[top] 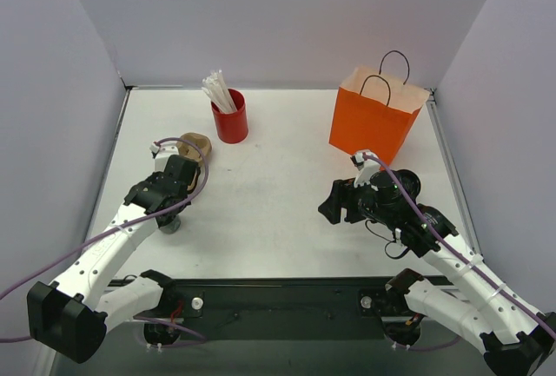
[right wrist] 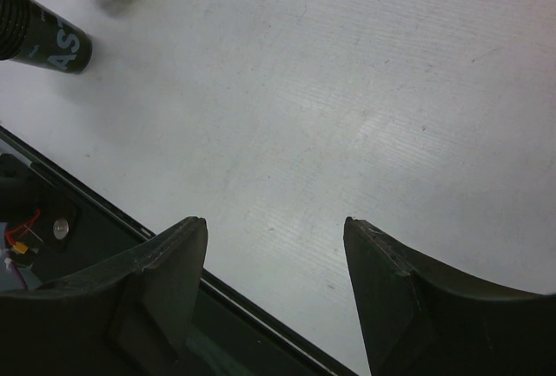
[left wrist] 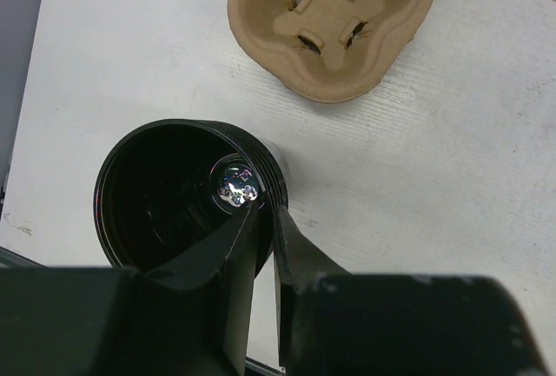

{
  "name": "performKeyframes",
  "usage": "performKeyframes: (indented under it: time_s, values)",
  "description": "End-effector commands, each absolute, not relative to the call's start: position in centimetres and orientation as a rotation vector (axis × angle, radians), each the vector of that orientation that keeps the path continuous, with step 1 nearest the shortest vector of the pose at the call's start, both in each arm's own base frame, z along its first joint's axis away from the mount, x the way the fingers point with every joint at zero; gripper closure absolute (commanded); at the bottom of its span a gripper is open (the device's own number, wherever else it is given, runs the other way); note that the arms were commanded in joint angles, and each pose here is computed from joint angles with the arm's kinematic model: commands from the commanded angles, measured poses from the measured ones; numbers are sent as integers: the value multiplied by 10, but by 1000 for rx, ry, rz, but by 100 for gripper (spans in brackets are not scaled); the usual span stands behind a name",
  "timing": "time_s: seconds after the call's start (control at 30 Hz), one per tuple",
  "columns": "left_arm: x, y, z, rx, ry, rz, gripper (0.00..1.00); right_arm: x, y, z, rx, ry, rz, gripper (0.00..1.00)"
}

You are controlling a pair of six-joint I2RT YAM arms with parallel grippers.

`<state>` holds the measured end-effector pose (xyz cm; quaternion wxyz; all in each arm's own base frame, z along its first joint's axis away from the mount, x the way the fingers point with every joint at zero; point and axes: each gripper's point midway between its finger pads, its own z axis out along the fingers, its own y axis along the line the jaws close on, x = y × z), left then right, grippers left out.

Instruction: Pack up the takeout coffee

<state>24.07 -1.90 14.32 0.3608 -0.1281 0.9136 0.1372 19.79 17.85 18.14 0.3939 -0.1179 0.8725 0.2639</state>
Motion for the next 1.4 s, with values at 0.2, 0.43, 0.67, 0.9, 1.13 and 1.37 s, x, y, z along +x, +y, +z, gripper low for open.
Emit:
performKeyframes:
  time_s: [0.2, 0.43, 0.67, 0.9, 1.13, 1.37]
  values:
    - [249, -20, 150, -331, 2316, 337, 90, 199, 183, 185, -301, 2189, 697, 35]
    - [251, -20, 156, -309, 2309, 337, 100, 199, 183, 184, -301, 2190, 696, 35]
    - [252, -10, 169, -320, 2274, 400, 100, 200, 183, 184, -296, 2194, 692, 35]
    - [254, -10, 183, -305, 2259, 393, 100, 201, 185, 183, -293, 2199, 700, 35]
    - [252, -8, 192, -287, 2250, 404, 100, 201, 185, 185, -290, 2196, 705, 35]
    - [253, -6, 213, -264, 2229, 405, 100, 201, 186, 187, -290, 2190, 712, 35]
